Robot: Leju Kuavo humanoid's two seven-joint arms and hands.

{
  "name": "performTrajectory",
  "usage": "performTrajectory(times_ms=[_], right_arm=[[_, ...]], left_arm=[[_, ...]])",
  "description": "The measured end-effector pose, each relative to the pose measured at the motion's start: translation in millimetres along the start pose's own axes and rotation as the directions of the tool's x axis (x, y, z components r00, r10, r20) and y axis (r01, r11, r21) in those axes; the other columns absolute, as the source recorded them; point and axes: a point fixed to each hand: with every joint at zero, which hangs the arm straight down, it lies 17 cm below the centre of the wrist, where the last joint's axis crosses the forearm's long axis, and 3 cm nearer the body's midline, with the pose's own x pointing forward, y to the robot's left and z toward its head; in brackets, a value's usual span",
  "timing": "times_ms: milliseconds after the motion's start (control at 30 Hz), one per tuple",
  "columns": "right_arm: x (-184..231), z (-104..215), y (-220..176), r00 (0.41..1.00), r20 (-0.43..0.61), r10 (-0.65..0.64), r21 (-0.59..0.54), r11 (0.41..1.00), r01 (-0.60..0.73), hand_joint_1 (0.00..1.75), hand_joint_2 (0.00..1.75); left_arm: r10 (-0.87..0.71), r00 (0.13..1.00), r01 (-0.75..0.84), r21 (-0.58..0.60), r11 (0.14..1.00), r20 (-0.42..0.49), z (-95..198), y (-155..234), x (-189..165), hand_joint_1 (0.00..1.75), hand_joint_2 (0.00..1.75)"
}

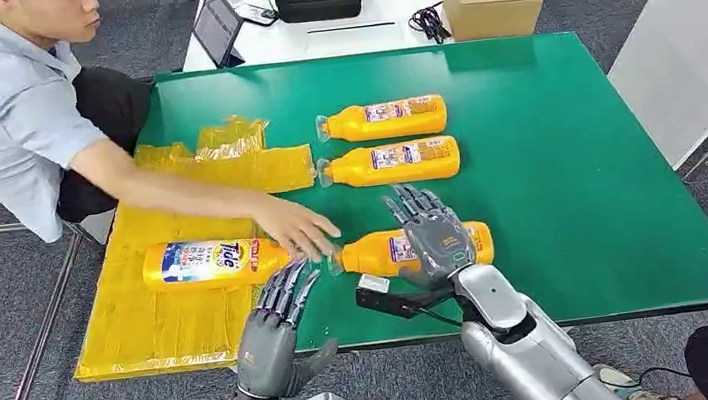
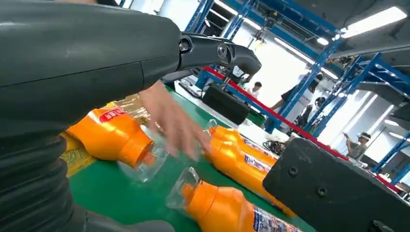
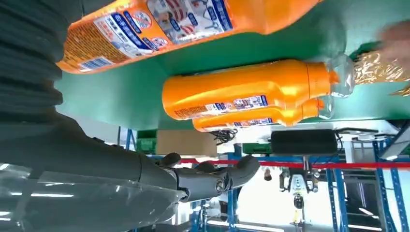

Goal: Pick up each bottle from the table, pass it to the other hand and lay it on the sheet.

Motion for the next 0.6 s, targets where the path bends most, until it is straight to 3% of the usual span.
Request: performTrajectory(times_ms=[367,600], right_arm=[[-31,7,36,0.995,-0.087,-0.057,0.124,0.990,0.068,0.00,1.75],[-60,17,55,0.987,-0.156,-0.025,0.206,0.977,0.058,0.00,1.75]], left_arm=[[0.050,0.997,-0.050,-0.009,0.999,-0.056,6,-9,-7,0.00,1.75],[0.111,0.990,-0.115,-0.030,0.993,-0.089,10,-22,-3,0.00,1.75]])
